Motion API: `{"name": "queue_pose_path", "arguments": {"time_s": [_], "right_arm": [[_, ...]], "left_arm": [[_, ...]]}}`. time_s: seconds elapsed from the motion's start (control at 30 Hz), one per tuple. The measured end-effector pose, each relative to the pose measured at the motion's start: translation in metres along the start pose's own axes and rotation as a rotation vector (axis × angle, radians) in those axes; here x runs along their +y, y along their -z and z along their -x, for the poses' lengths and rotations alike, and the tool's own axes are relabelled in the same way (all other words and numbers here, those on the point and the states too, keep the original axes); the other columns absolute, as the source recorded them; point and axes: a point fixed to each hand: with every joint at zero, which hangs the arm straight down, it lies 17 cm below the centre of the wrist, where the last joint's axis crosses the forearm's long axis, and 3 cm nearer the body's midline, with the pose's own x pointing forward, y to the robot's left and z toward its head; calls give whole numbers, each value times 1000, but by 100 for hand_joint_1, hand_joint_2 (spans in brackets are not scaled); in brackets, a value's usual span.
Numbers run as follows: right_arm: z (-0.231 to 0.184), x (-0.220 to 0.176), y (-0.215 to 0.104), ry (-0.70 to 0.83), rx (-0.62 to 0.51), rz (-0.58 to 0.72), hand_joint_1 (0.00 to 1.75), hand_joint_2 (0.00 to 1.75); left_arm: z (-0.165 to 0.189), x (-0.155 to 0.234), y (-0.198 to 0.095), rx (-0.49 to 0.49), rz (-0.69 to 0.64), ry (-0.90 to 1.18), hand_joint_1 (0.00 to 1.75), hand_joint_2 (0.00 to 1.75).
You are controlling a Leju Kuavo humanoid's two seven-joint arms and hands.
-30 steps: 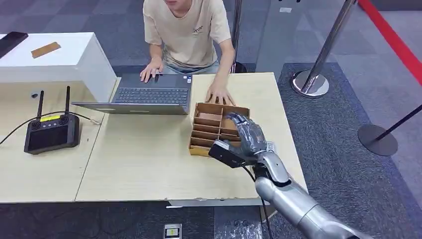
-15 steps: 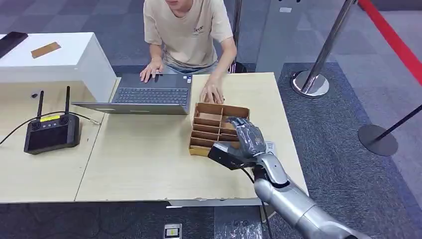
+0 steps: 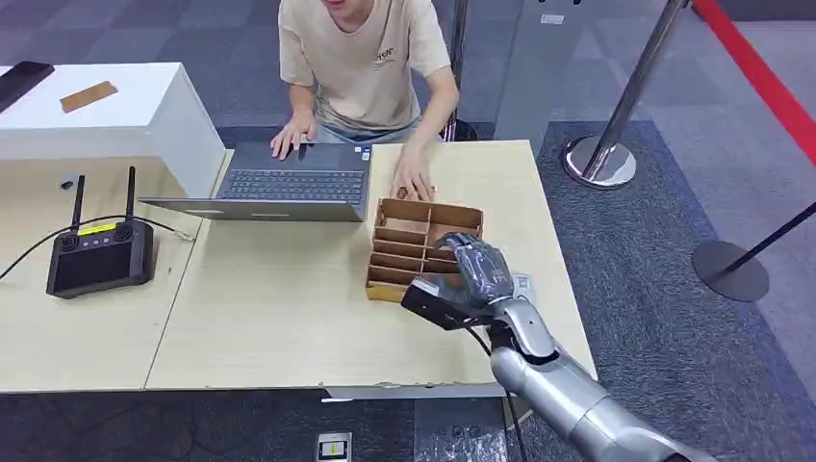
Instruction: Pass the card to the sensor for recognition and then transmit it.
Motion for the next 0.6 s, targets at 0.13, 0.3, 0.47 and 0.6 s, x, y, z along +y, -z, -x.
{"name": "queue_pose_path", "arguments": {"time_s": [0.13, 0.3, 0.47, 0.6], "right_arm": [[1, 1, 0, -2, 2, -3, 66, 175], [1, 1, 0, -3, 3, -4, 68, 175], [1, 2, -1, -4, 2, -5, 65, 175], [0, 3, -1, -20, -2, -5, 63, 175]], "left_arm": [[0, 0, 0, 0, 0, 0, 0, 175], [0, -1, 0, 0, 6, 1, 0, 175], [0, -1, 0, 0, 7, 1, 0, 175], [0, -1, 0, -1, 8, 4, 0, 175]]}}
